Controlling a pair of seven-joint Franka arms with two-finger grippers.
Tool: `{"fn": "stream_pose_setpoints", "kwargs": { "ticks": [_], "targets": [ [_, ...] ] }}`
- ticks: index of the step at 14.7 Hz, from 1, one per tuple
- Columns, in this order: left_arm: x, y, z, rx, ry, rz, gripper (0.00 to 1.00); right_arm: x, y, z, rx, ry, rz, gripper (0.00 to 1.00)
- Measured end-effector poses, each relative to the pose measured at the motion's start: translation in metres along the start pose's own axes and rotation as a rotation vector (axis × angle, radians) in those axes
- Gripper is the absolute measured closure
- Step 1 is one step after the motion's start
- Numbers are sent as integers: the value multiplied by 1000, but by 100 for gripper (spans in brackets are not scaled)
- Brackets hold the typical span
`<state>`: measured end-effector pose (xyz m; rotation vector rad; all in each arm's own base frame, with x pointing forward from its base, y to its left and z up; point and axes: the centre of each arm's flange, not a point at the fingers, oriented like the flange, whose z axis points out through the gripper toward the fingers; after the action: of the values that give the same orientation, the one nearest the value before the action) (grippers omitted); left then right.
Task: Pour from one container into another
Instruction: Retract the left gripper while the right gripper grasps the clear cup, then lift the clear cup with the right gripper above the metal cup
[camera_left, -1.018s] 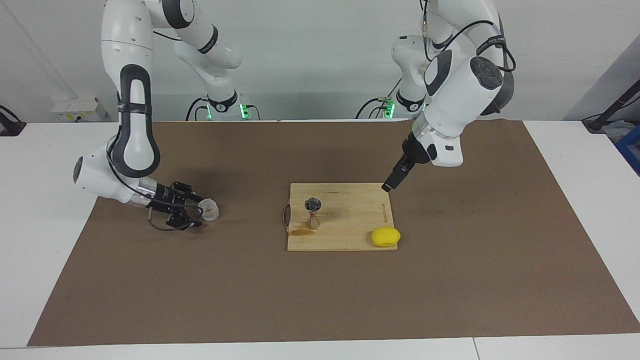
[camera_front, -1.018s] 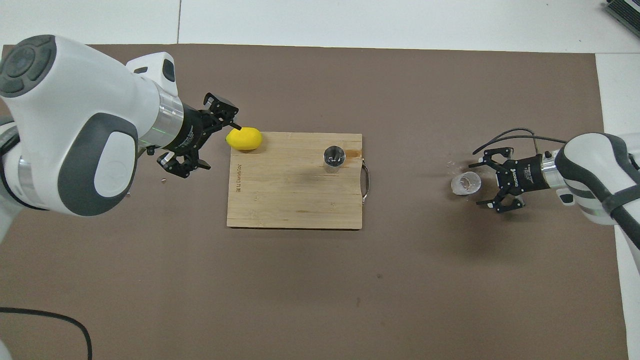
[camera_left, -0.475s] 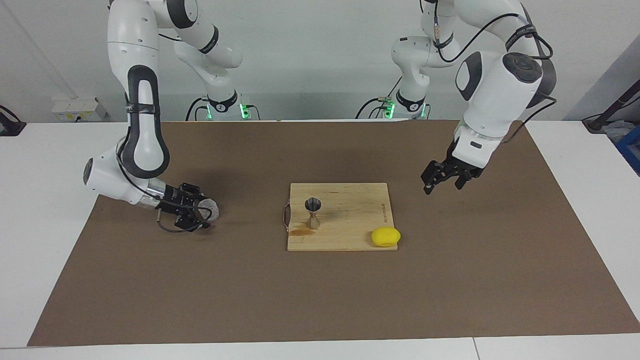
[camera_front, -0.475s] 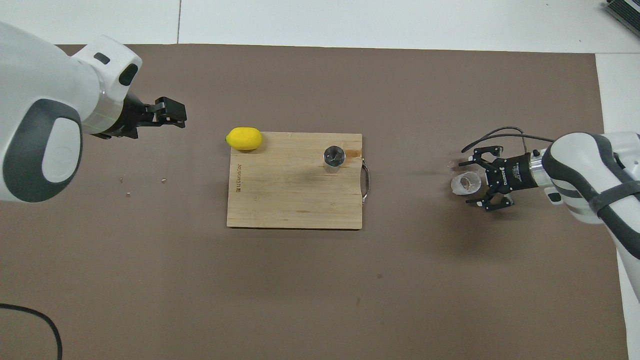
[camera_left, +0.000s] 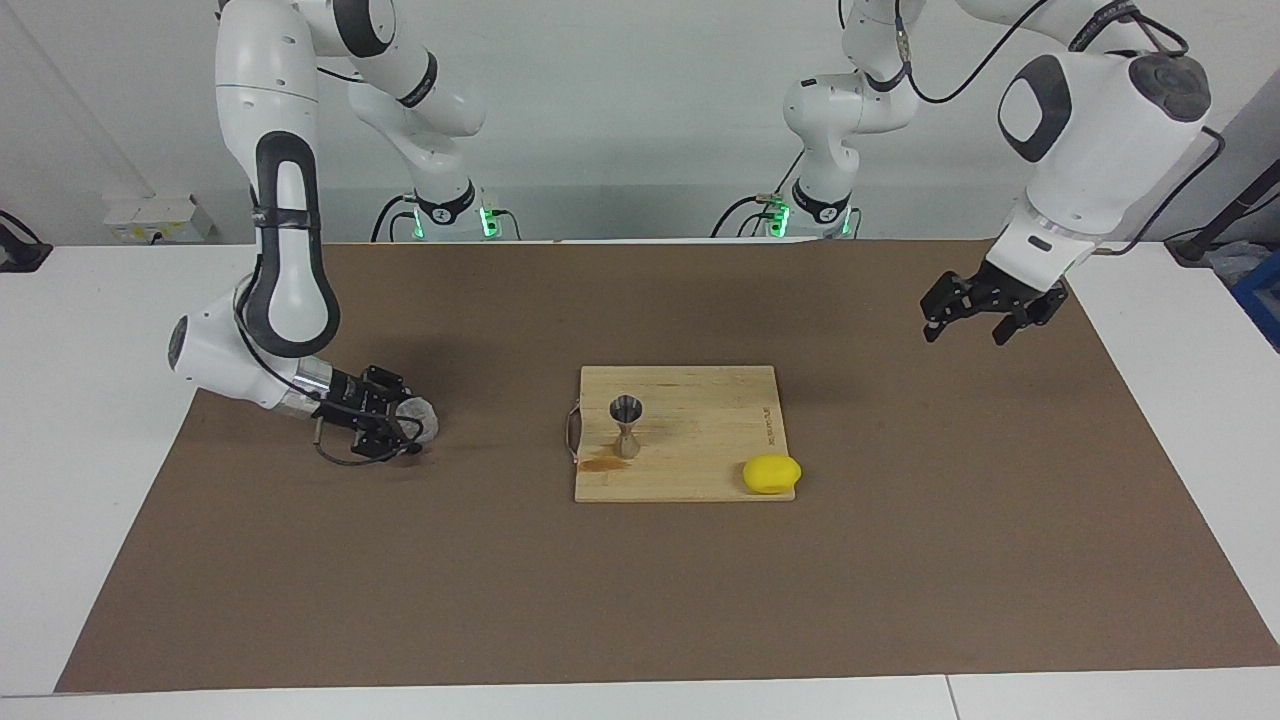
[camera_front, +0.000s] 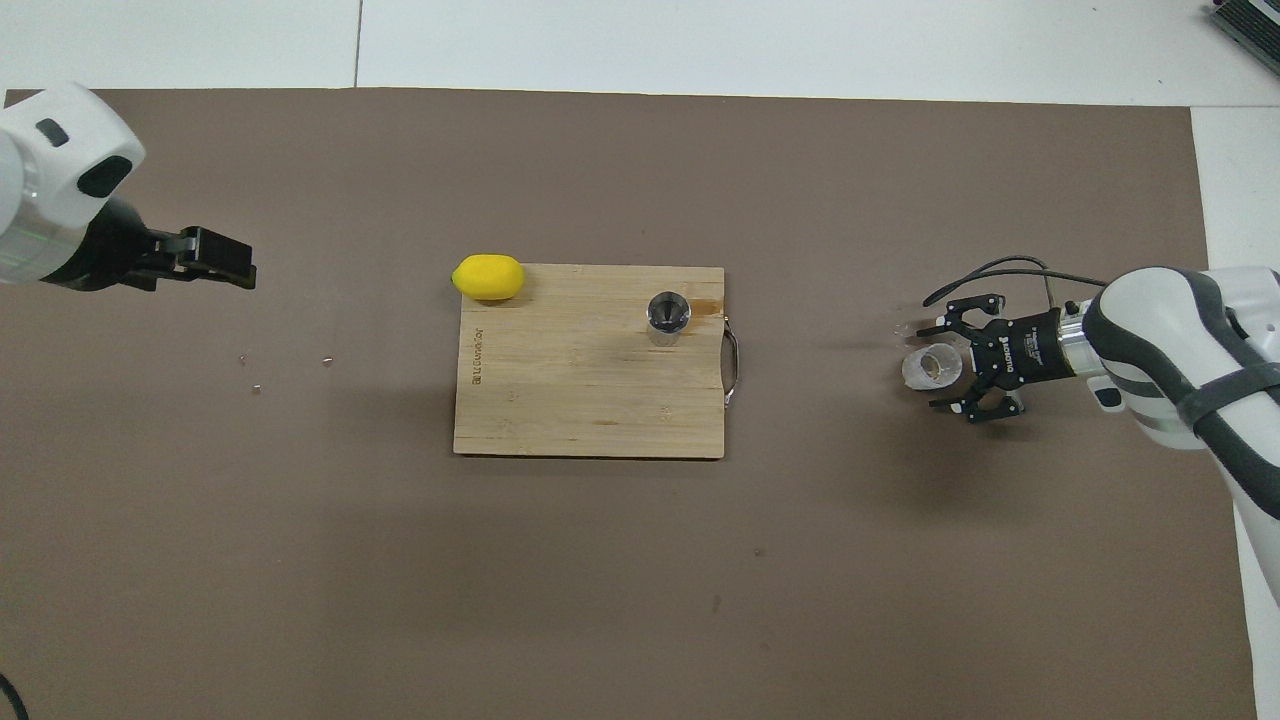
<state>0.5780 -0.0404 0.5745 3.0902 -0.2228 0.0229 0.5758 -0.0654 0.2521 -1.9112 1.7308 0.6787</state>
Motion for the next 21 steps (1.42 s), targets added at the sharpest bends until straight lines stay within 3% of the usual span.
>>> {"fn": "stream_pose_setpoints", "kwargs": {
  "ticks": [2,7,11,16,21],
  "targets": [
    [-15,3,-19,26,-12,39,0,-1,-1,0,16,-17,25,48],
    [-34,16,-51,31,-40,61,0,-7,-6,-7,31,-16,57,49],
    [-41,6,-60,31,-51,40,0,-65,-29,-12,43,4,79,49],
    [-53,15,-69,37,-57,51,0,-152,-60,-1,6,144,104,49],
    [-54,23,-69,39,-59,52,0,-209,-77,1,9,271,91,49]
  ]
}}
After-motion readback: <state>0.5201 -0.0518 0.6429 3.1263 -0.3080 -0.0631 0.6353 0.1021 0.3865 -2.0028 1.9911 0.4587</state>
